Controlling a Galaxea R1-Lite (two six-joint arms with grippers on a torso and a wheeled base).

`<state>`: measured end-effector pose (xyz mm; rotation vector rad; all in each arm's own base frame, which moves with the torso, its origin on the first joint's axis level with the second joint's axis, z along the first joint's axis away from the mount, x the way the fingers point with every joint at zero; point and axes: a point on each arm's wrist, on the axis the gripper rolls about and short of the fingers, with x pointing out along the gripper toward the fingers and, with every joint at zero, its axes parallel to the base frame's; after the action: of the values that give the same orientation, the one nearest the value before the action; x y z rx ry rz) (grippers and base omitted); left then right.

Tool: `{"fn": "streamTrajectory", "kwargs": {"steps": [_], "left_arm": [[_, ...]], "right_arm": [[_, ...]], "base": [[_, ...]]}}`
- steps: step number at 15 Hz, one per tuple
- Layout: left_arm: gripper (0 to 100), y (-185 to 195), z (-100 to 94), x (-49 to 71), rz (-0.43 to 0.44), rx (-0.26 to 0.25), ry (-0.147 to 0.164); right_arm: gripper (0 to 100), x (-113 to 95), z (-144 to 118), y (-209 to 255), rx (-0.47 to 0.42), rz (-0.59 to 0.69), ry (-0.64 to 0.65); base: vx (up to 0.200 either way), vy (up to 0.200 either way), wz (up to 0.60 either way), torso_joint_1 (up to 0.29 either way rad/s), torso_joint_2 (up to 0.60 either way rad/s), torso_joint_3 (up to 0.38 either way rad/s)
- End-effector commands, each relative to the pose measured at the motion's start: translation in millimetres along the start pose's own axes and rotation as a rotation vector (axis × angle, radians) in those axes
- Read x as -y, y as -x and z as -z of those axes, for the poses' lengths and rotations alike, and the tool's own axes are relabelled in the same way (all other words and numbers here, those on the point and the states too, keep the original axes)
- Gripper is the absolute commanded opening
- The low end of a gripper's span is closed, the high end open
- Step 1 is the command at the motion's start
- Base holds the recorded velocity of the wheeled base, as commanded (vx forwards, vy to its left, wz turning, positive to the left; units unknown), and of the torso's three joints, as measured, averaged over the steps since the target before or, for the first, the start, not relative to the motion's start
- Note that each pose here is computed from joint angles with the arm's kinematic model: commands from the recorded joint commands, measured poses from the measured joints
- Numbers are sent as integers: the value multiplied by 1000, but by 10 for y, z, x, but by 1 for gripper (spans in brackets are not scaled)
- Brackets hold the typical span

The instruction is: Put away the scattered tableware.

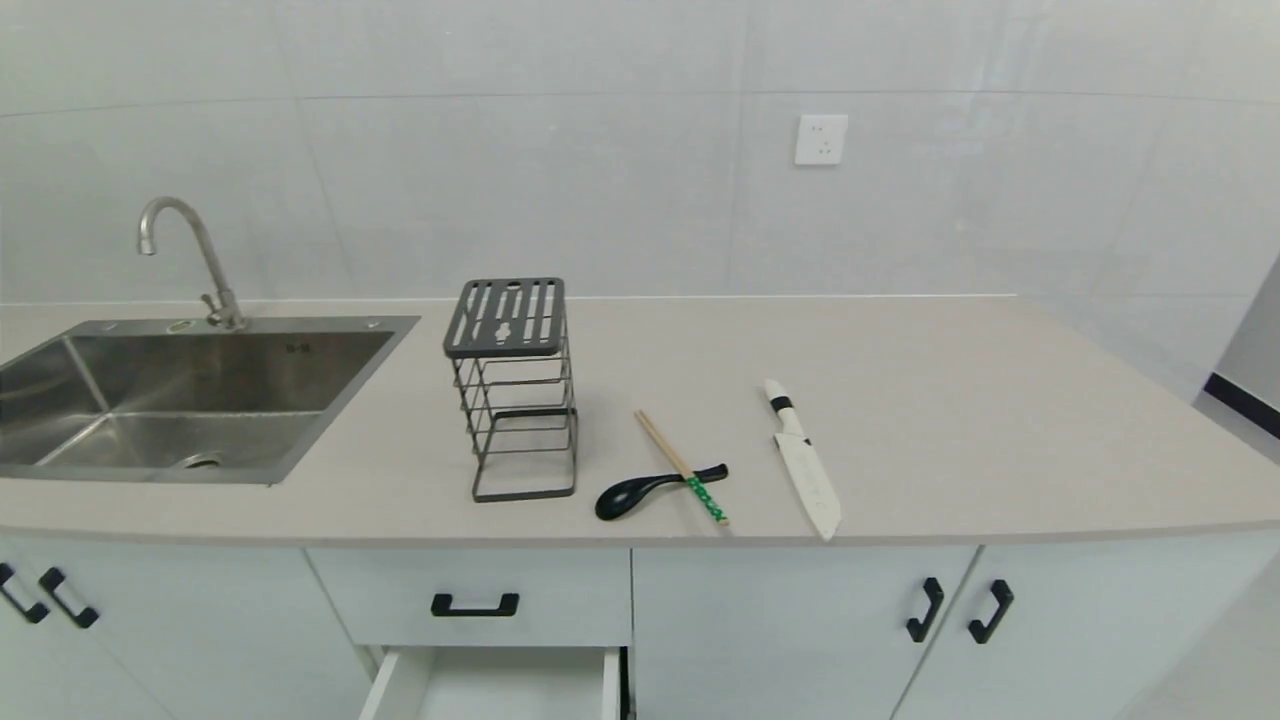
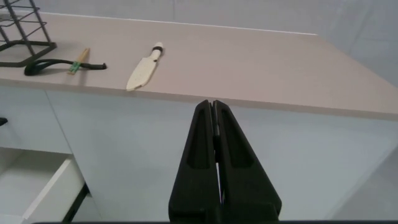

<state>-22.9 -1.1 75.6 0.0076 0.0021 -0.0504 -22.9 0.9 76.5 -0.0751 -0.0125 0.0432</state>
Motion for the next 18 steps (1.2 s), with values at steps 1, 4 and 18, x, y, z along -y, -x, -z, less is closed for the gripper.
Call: {"fn": "streamTrajectory", "kwargs": {"steps": [1, 4, 18], "left_arm": [[100, -2, -1, 0, 0, -2, 0], [100, -2, -1, 0, 0, -2, 0], [100, -2, -1, 0, 0, -2, 2]], "right_arm": [[0, 0, -1, -1, 0, -1, 0], [0, 0, -1, -1, 0, -1, -1], [0, 0, -1, -1, 0, -1, -1]], "base": [[0, 0, 0, 222, -486, -276], [0, 0, 0, 245, -557, -312], [0, 0, 129, 36, -80, -44]]}}
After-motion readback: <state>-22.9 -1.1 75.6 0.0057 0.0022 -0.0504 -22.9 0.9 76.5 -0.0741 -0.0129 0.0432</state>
